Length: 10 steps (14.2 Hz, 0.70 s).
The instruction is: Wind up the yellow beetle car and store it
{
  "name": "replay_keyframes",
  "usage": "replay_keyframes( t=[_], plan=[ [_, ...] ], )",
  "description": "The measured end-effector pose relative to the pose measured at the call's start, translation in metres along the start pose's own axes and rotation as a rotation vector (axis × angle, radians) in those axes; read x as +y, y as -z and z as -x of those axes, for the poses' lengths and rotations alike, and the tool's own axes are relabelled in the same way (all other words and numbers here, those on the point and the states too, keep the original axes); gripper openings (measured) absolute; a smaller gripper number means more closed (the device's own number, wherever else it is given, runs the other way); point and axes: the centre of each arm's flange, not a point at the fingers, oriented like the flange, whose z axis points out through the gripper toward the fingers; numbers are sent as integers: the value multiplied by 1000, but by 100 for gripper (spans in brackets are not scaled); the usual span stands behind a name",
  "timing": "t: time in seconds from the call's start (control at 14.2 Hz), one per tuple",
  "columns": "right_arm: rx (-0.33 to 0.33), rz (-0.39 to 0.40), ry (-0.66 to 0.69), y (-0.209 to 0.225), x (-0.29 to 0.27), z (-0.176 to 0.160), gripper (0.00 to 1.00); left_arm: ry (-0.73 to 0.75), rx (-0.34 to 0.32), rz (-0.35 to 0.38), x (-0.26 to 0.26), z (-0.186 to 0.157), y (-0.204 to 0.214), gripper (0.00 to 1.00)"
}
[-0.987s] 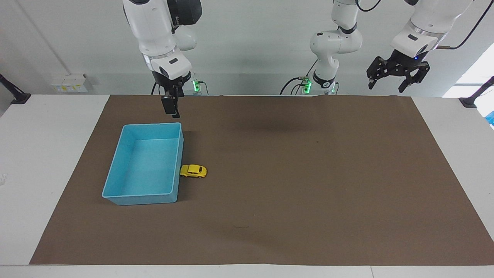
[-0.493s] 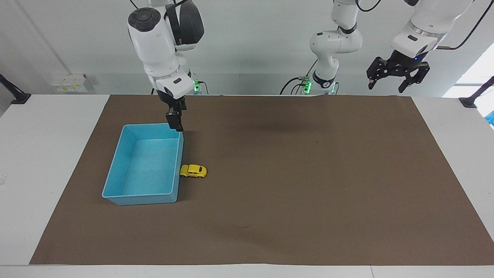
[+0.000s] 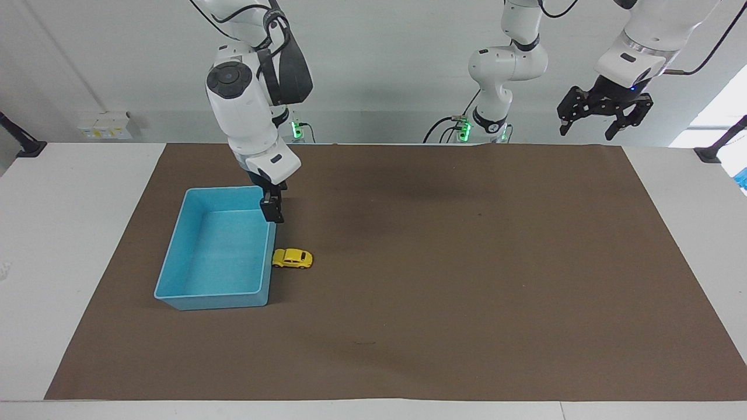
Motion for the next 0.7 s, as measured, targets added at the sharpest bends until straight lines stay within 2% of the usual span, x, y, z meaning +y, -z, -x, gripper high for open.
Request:
replay_keyframes(
  t=[0.7],
  plan=[
    [8, 21, -6, -51, 7, 4, 100, 24, 13, -4, -11, -1, 0, 100]
  ],
)
